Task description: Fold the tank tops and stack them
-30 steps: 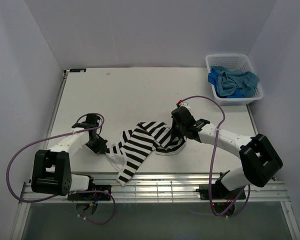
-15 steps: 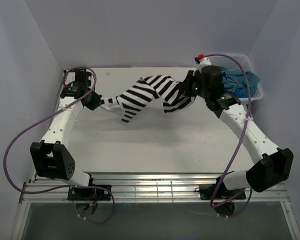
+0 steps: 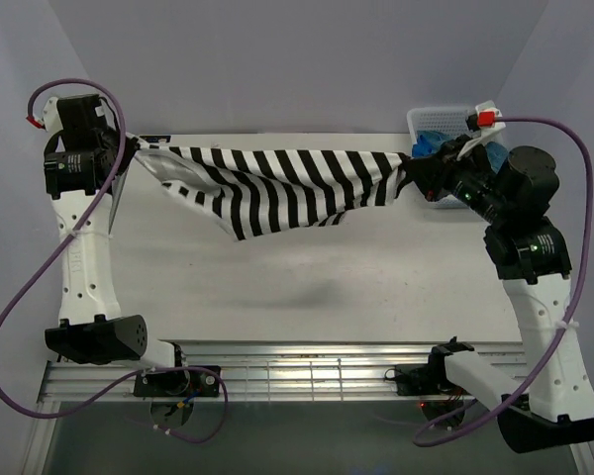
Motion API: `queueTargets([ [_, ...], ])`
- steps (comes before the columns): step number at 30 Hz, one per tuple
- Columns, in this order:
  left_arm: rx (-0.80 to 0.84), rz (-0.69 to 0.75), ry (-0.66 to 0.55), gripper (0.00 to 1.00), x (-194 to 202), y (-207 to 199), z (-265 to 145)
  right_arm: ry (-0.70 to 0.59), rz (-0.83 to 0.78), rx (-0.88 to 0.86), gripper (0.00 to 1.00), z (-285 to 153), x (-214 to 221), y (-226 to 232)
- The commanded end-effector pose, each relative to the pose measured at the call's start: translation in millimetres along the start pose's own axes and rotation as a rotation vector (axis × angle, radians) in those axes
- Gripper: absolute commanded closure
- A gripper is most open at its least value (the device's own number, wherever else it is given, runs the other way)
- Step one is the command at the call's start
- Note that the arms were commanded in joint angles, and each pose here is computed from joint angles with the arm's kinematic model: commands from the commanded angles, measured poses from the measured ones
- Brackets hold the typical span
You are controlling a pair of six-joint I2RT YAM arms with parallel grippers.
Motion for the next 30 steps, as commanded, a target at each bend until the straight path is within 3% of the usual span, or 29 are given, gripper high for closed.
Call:
queueTargets([
  [1, -0.058, 0.033, -0.012, 1.0, -6.1, 20.1, -11.8, -0.045, -0.043, 0.018, 0.92, -21.6, -7.3, 3.6],
  [7, -0.048, 0.054, 0.041, 1.0, 8.4, 23.7, -3.6, 0.006, 0.005, 0.027, 0.92, -20.4, 12.2, 0.7],
  [12, -0.021, 0.059, 0.033, 1.0, 2.9, 15.8, -7.8, -0.009, 0.003, 0.032, 0.92, -15.7, -1.1, -1.8],
  [20, 0.034, 0.061, -0.005, 1.0, -3.7, 21.4, -58.6, -0.045, -0.021, 0.025, 0.92, -54.8, -7.8, 20.0],
  [24, 0.05, 0.07, -0.004, 1.0, -1.2, 28.9, -81.3, -0.058, -0.012, 0.028, 0.92, -78.0, 5.1, 30.7],
  [30, 0.012, 0.084, 0.066, 1.0, 19.0, 40.8, -63.8, 0.019, 0.059, 0.064, 0.92, -76.2, 47.2, 21.9],
])
Point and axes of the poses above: each gripper's point midway between its finger pads, its own z axis out along the fingers, its own y axis along the line the jaws close on, x = y × z, the point moved 1 cm from there along -z, back along the fingers, and after that the axes turned 2 degrees about -z, right-handed, at the moved point
